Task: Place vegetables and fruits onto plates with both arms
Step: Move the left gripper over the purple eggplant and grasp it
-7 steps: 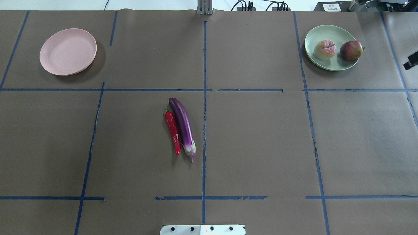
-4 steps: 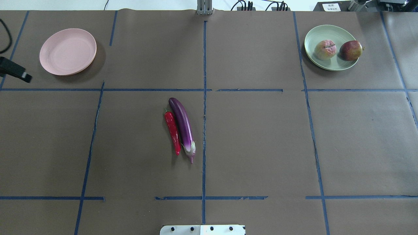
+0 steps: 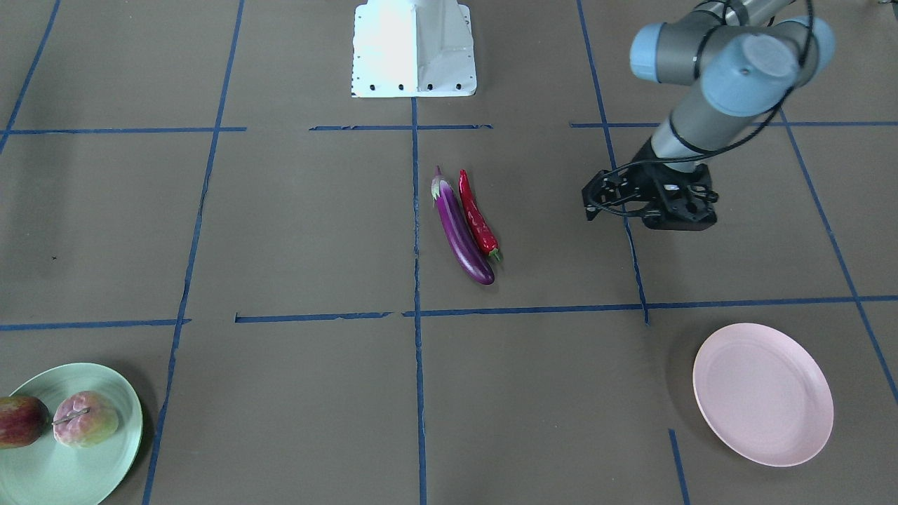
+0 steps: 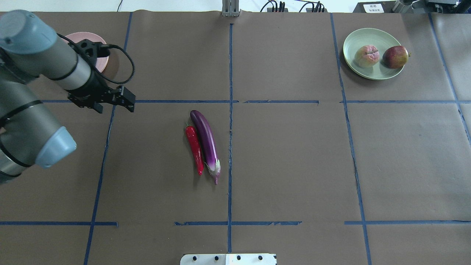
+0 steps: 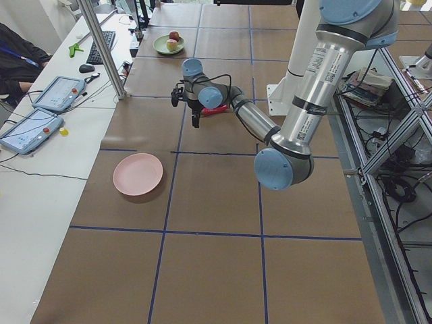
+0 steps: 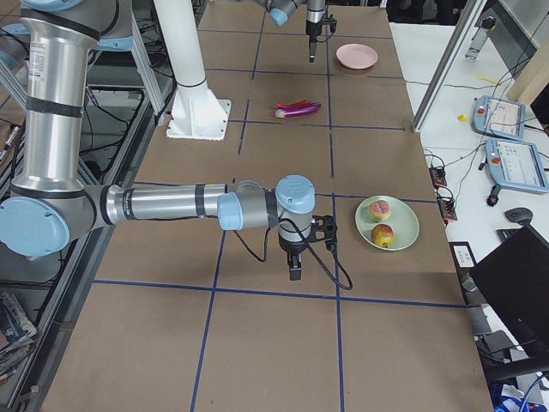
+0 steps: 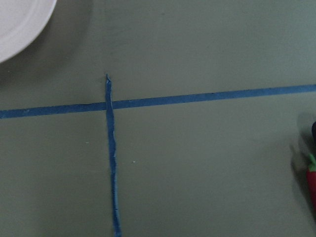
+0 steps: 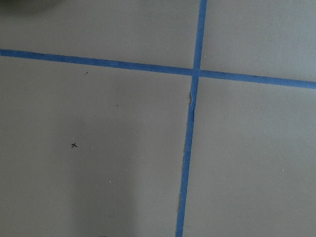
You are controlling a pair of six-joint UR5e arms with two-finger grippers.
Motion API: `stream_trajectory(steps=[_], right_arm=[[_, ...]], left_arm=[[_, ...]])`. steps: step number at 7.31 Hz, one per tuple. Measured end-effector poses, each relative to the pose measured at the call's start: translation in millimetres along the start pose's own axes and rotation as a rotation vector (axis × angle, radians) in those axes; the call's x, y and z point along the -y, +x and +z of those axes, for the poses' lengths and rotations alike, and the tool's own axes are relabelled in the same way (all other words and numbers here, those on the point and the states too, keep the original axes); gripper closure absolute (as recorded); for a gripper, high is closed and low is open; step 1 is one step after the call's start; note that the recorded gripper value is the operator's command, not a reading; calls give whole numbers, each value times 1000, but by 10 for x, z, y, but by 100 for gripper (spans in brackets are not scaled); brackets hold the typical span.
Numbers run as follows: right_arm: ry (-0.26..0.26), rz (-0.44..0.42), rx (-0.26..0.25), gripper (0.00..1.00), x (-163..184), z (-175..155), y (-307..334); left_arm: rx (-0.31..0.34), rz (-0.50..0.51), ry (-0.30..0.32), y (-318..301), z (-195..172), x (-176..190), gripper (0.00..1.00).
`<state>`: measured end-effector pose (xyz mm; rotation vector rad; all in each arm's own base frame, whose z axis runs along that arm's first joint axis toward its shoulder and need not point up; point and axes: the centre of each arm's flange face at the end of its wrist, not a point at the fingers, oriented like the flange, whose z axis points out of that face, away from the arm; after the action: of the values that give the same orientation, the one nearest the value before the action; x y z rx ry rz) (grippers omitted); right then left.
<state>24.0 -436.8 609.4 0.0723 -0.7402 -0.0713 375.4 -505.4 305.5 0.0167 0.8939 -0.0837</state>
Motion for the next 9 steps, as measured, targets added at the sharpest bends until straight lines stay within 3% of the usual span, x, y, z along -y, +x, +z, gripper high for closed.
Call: stream_trajectory(steps=[2, 4, 9], right_arm=[[0, 1, 0, 0, -3, 2, 2], [-1, 1, -1, 0, -3, 5, 4], [-5, 6, -2, 0, -7, 22, 20]], left_arm=[[5, -170, 47, 1040, 351, -149, 6], [21, -244, 73, 1758, 663, -333, 14], [69, -230, 47, 2234, 1182, -822, 19]])
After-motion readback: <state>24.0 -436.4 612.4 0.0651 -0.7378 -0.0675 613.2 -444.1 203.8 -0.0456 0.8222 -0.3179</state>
